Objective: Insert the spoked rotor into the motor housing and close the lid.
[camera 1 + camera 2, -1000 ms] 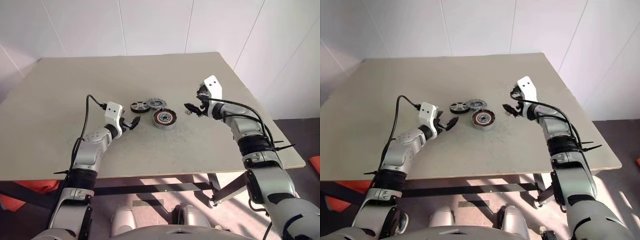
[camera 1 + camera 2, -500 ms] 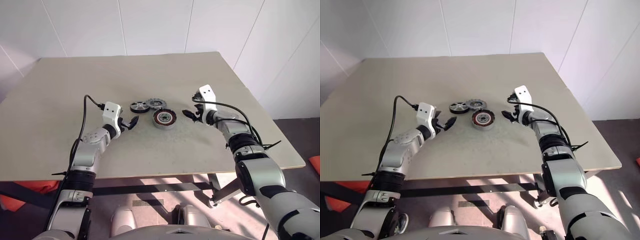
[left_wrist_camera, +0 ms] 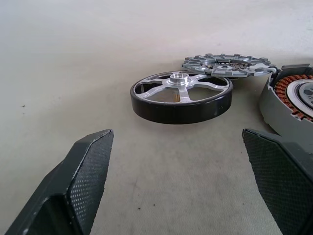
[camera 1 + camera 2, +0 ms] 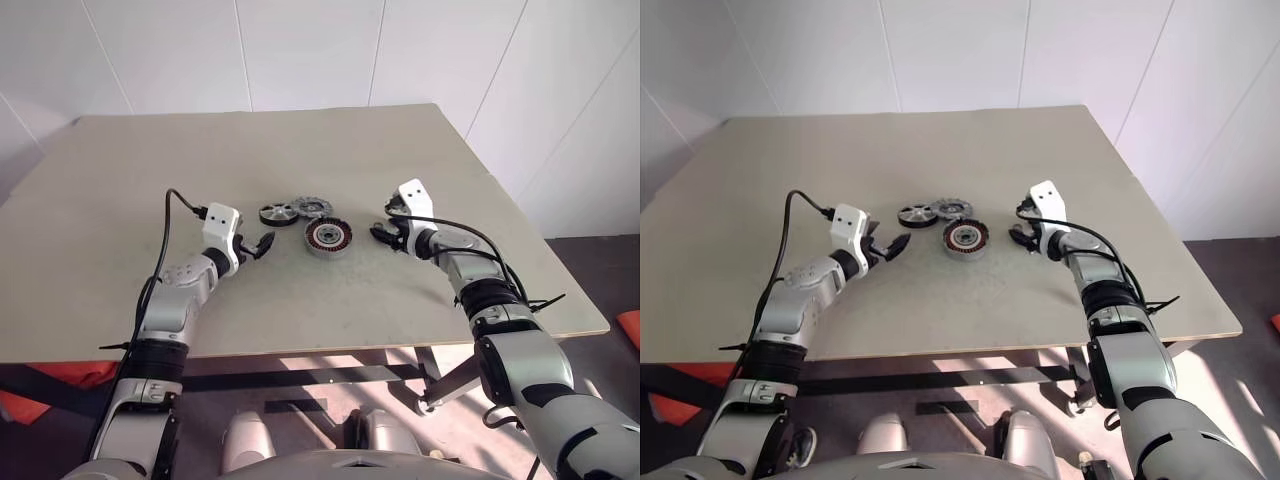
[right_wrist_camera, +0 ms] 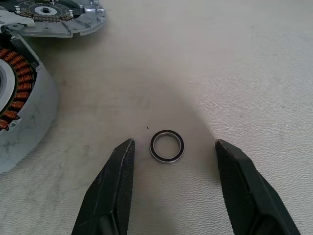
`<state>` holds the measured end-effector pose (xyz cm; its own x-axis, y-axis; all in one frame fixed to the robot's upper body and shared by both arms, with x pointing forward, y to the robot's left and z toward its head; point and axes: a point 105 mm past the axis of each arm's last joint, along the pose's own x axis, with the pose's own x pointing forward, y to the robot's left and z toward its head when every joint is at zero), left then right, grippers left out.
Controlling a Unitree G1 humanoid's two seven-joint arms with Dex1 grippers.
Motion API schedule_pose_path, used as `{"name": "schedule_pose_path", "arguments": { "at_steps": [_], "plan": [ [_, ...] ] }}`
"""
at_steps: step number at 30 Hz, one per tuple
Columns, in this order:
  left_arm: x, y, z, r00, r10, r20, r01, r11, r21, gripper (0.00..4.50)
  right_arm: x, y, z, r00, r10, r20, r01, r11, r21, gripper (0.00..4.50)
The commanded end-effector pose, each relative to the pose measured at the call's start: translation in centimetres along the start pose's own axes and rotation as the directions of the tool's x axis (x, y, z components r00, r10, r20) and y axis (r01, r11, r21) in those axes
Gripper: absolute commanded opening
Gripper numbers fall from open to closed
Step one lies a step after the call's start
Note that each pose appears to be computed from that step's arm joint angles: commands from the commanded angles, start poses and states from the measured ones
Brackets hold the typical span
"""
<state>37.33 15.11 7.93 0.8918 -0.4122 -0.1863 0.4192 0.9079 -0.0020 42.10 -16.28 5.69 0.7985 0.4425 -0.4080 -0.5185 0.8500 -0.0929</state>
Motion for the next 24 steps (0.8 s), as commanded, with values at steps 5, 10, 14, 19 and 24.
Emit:
{"name": "schedule_pose_path", "arguments": {
  "at_steps": [5, 10, 14, 19, 24],
  "plan": [
    [-0.1, 0.1, 1.9, 0.998, -0.02, 0.057, 0.019, 1.0, 0.023, 4.47, -0.3, -0.4, 1.2, 1.0, -0.003, 0.023, 0.004, 0.999, -0.032, 1.09],
    [-0.2, 0.1, 1.9, 0.998, -0.023, 0.058, 0.022, 0.999, 0.024, 4.47, -0.4, -0.6, 1.7, 0.999, -0.006, 0.033, 0.007, 0.999, -0.033, 1.09],
    [-0.2, 0.0, 1.9, 0.998, -0.03, 0.057, 0.028, 0.999, 0.024, 4.47, -0.9, -0.3, 4.2, 0.995, 0.027, 0.095, -0.02, 0.997, -0.074, 1.09],
    [0.0, -0.2, 1.8, 0.998, -0.034, 0.056, 0.033, 0.999, 0.022, 4.47, -2.0, 4.0, 7.9, 0.959, 0.216, 0.185, -0.187, 0.97, -0.158, 1.09],
    [0.1, -0.5, 1.8, 0.997, -0.046, 0.057, 0.044, 0.999, 0.025, 4.47, -1.7, 7.8, 7.4, 0.937, 0.313, 0.159, -0.289, 0.945, -0.153, 1.09]
  ]
}}
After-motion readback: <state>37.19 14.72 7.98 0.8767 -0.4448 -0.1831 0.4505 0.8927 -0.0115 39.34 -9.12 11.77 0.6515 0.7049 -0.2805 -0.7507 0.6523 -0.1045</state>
